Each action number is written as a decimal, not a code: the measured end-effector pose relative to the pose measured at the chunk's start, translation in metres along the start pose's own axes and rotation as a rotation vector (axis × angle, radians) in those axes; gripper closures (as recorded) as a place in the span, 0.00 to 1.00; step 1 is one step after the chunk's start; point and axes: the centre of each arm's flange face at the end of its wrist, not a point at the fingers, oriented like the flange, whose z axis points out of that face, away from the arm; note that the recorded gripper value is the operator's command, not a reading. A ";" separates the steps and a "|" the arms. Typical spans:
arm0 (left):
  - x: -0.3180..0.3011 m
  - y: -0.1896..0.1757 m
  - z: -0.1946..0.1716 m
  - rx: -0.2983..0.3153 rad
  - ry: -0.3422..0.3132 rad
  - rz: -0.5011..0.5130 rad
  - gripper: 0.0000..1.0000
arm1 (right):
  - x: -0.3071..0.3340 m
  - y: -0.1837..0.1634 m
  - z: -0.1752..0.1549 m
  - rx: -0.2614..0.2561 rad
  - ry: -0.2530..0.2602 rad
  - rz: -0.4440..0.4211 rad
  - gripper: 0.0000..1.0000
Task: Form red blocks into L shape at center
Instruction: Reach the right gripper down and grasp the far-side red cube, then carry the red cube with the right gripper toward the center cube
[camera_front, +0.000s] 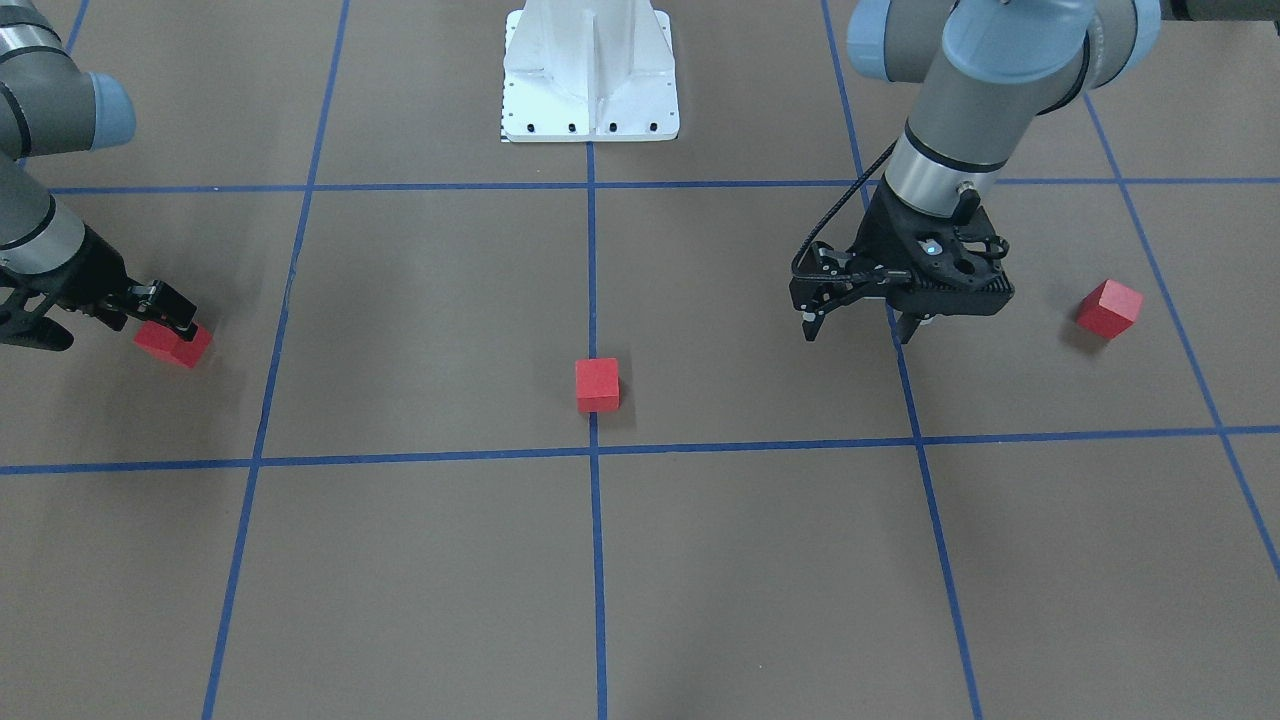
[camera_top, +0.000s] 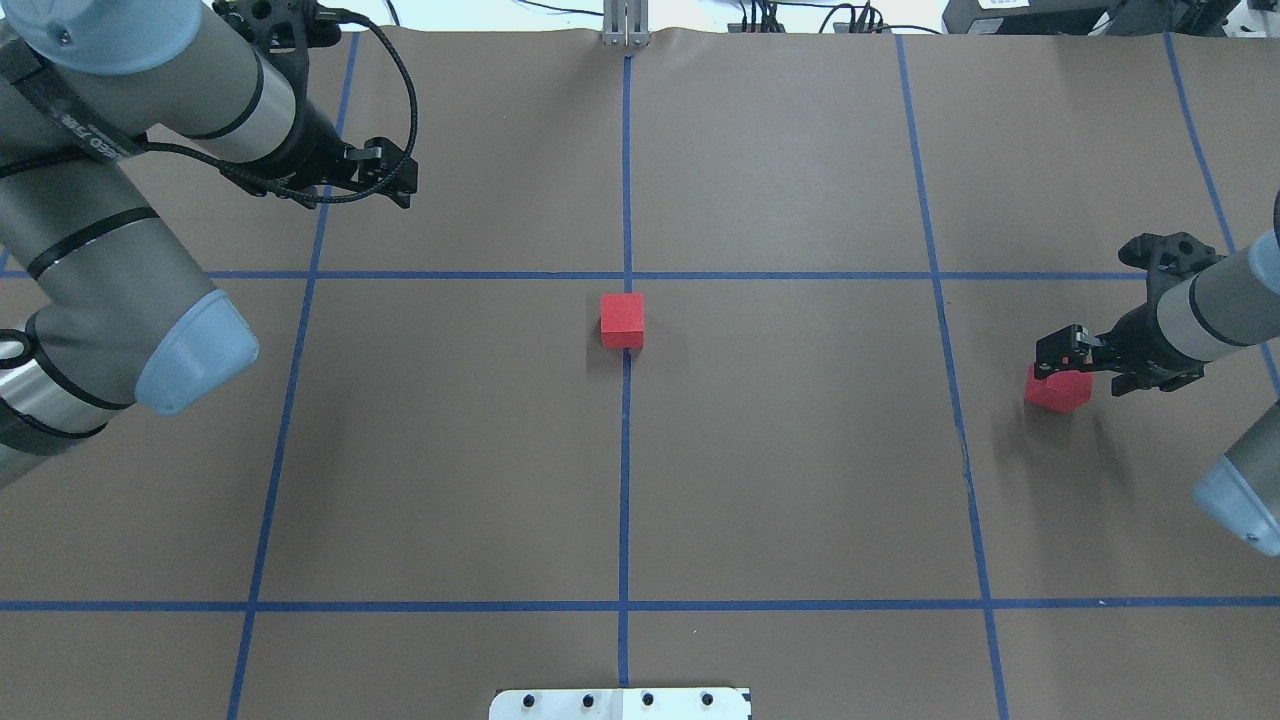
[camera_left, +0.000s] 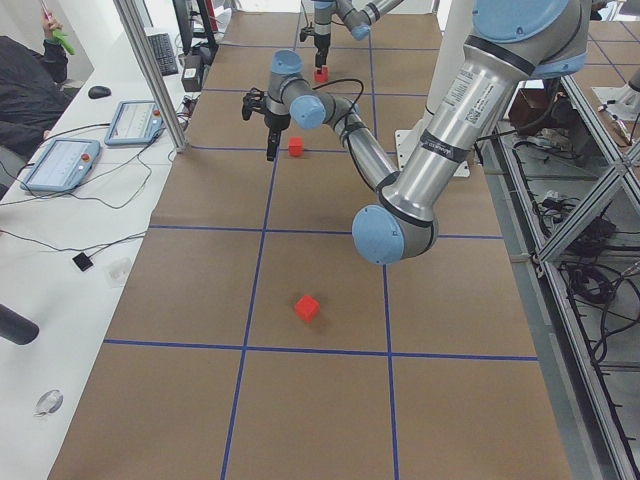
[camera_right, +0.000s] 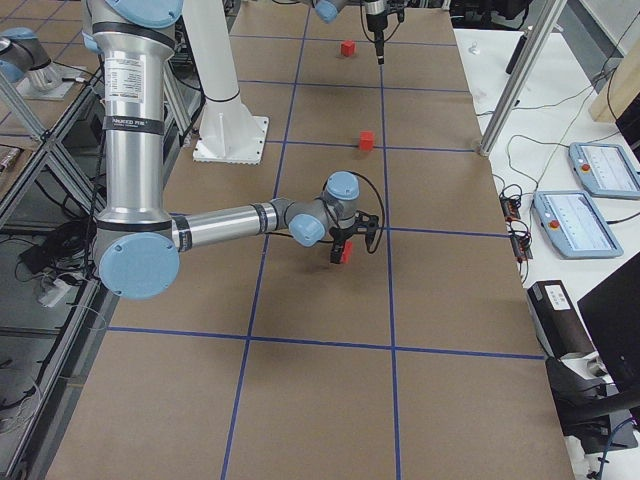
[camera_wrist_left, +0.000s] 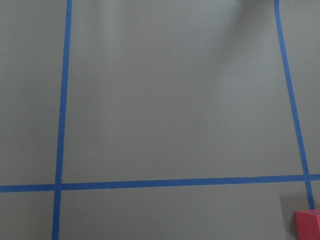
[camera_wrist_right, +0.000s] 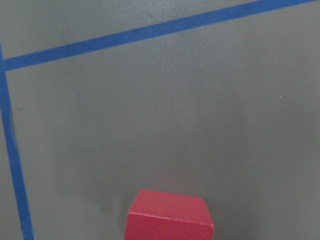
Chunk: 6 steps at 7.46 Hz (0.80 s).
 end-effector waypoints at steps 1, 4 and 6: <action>0.000 0.000 0.000 0.000 0.000 0.000 0.01 | -0.004 0.001 0.003 -0.004 0.000 -0.005 0.09; -0.006 0.002 0.004 -0.005 -0.007 0.006 0.01 | -0.009 0.001 0.007 0.005 0.010 -0.012 0.94; -0.008 0.004 0.003 -0.005 -0.008 0.007 0.01 | -0.013 0.000 0.003 0.016 0.005 -0.020 1.00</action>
